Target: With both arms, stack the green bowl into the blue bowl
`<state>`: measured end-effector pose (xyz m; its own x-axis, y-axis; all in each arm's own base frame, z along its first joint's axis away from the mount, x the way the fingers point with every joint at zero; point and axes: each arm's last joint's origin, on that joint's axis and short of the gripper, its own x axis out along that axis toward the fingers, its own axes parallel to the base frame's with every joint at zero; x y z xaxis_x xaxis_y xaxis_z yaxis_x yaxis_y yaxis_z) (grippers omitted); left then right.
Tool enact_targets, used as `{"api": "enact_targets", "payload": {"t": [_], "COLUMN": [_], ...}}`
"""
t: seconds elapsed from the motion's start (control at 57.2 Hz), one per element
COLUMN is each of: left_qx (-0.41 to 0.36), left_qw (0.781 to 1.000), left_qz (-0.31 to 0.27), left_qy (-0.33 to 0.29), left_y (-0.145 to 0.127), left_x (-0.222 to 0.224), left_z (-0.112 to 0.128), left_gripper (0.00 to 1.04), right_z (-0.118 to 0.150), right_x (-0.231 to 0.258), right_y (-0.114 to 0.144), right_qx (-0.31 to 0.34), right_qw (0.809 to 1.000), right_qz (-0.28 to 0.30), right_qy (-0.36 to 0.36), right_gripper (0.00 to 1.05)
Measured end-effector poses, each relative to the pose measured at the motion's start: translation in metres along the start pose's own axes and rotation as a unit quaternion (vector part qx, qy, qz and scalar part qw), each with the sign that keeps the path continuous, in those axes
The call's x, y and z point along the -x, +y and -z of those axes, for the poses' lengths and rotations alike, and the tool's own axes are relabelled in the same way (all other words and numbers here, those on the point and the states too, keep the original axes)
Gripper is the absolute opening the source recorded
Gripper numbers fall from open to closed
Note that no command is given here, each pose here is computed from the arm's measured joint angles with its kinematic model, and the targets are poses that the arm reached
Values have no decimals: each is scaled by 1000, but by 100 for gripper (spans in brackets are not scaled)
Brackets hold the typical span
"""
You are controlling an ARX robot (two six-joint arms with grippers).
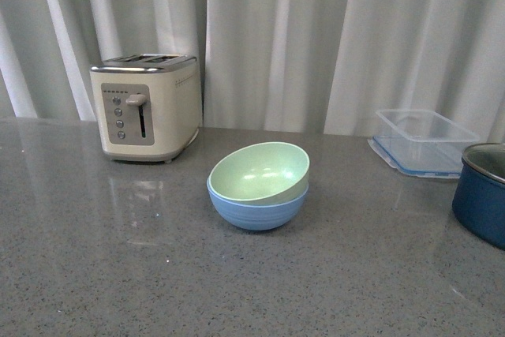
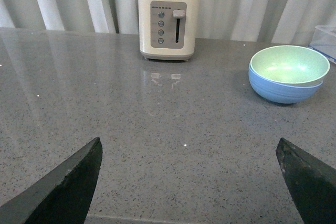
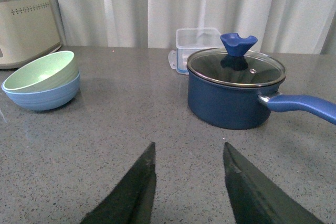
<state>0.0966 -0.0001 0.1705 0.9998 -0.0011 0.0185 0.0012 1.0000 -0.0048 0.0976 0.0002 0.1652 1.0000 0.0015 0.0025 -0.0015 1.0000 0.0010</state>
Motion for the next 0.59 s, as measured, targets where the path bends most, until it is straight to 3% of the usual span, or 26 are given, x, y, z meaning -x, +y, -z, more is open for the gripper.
{"api": "enact_targets", "payload": {"t": [0.245, 0.594], "left_qx": [0, 0], "left_qw": [1000, 1000], "left_qz": [0, 0], "left_qy": [0, 0], "left_y": [0, 0], "left_x": [0, 0], "left_z": [0, 0], "left_gripper": [98, 98], "right_z": [0, 0], "right_x": [0, 0], "right_y": [0, 0], "right_qx": [-1, 0], "right_qw": [1000, 1000], "right_qz": [0, 0], "right_qy": [0, 0], "right_gripper": [97, 95]}}
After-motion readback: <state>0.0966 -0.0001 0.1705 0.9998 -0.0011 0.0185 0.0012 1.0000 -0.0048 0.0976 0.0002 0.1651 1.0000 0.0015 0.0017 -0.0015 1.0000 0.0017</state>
